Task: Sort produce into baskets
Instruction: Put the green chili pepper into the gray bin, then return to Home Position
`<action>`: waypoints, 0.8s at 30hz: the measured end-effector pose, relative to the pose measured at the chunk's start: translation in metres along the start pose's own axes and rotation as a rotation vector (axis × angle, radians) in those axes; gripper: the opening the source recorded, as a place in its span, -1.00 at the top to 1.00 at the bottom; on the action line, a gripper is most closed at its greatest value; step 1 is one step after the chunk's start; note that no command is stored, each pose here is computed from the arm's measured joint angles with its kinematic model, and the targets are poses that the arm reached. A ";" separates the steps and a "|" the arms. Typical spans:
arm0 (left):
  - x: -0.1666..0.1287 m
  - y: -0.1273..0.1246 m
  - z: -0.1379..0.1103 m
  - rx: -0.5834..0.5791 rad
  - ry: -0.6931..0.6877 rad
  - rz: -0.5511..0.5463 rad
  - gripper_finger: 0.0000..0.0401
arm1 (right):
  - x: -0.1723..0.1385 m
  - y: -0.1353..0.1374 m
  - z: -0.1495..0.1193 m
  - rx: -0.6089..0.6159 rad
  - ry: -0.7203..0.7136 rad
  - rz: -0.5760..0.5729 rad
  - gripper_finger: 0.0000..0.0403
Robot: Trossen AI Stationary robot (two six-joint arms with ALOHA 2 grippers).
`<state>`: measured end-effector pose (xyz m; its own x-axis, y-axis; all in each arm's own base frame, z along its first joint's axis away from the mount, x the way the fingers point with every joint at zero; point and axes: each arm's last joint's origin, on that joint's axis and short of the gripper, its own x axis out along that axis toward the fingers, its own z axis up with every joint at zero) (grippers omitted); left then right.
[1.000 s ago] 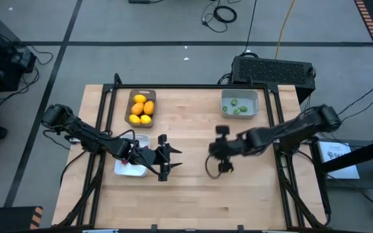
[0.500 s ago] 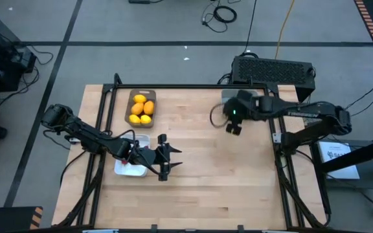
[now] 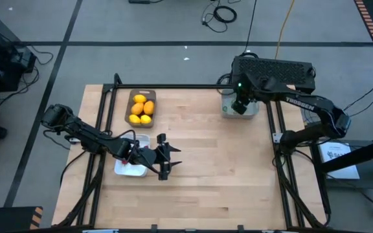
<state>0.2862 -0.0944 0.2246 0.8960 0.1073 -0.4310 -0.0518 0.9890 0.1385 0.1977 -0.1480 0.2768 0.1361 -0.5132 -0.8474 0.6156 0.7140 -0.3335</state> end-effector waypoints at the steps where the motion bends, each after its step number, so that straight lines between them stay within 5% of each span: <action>1: 0.000 0.000 0.000 -0.001 0.000 0.001 -0.09 | 0.001 -0.003 0.000 0.013 0.005 0.009 0.49; 11: 0.001 0.004 0.001 -0.014 -0.005 0.038 -0.09 | 0.019 -0.022 -0.003 0.132 0.082 0.076 0.30; 24: 0.001 0.004 0.001 -0.019 -0.013 0.034 -0.09 | 0.026 -0.023 -0.007 0.072 0.157 0.082 0.06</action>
<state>0.2878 -0.0907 0.2259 0.8990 0.1400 -0.4150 -0.0910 0.9866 0.1358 0.1814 -0.1739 0.2596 0.0692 -0.3700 -0.9264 0.6622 0.7116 -0.2347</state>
